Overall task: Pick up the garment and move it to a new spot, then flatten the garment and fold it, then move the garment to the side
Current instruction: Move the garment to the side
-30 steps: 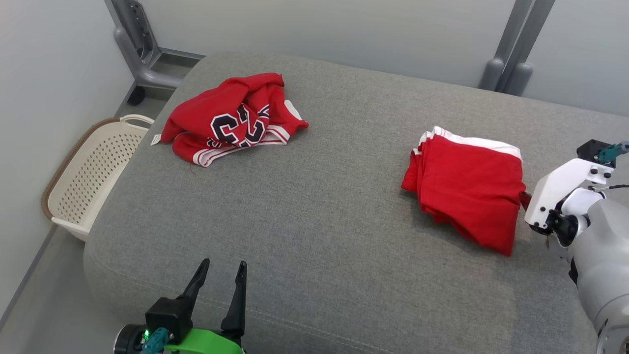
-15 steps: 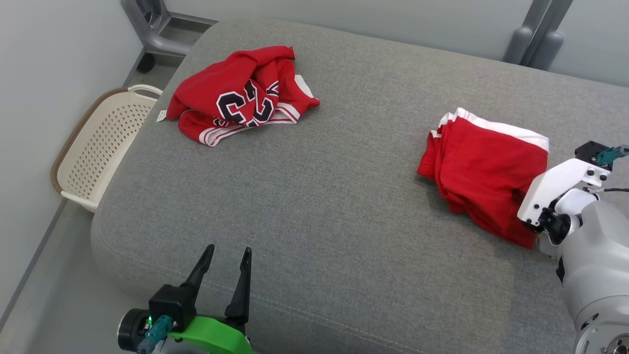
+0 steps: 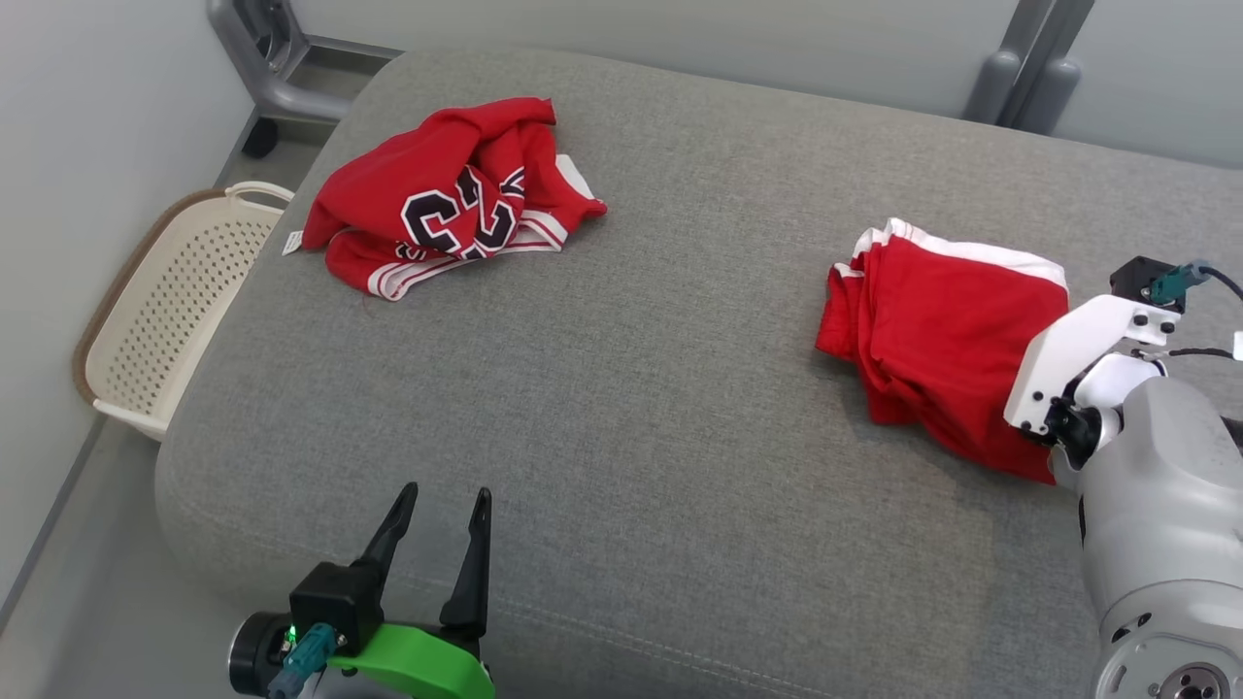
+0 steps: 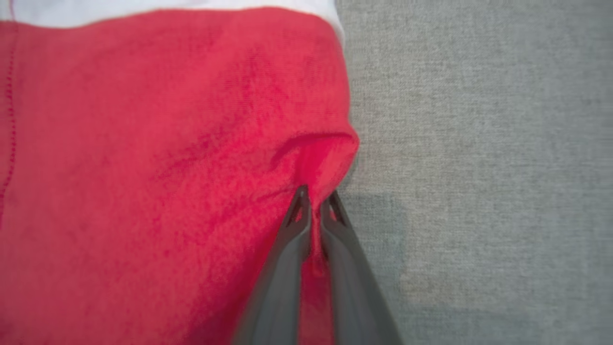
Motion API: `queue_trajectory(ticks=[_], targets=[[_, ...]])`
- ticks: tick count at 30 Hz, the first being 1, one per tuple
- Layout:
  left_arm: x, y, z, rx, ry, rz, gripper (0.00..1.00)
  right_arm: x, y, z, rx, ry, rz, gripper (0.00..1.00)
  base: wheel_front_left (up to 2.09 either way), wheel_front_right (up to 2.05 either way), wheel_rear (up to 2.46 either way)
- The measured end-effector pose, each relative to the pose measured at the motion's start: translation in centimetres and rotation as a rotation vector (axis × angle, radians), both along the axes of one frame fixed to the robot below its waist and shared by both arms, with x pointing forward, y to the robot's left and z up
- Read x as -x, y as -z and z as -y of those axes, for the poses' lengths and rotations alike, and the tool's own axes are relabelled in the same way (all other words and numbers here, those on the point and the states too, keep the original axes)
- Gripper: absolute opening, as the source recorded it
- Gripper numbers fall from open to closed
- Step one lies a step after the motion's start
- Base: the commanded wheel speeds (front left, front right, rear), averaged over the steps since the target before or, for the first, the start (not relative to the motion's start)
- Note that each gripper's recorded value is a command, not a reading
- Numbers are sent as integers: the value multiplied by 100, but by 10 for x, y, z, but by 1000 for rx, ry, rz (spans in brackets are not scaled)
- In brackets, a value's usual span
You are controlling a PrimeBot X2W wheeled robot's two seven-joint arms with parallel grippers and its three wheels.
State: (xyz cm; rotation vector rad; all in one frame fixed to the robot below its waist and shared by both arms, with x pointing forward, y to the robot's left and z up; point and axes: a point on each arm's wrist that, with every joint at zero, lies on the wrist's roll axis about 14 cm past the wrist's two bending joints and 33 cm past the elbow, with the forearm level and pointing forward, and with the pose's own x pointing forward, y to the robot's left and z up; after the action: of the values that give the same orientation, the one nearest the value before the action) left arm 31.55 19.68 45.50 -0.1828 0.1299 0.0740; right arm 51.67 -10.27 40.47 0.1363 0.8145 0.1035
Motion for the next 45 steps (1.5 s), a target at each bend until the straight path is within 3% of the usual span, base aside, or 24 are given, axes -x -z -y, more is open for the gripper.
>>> queue_trajectory(ticks=[5,16,23,30,45], targets=[[-7,-4,13,11,44,18,100,6,-12,20,59,-3,22,0,0,0,0],[-22,-7,43,13,156,34,100,24,-27,123,278,72,66,0,0,0,0],[-38,-5,61,3,231,30,100,24,-31,168,420,57,108,0,0,0,0],[-55,-1,74,-23,300,21,100,15,-35,212,496,84,145,0,0,0,0],[-96,-4,64,-109,323,48,100,6,-30,304,625,199,161,0,0,0,0]])
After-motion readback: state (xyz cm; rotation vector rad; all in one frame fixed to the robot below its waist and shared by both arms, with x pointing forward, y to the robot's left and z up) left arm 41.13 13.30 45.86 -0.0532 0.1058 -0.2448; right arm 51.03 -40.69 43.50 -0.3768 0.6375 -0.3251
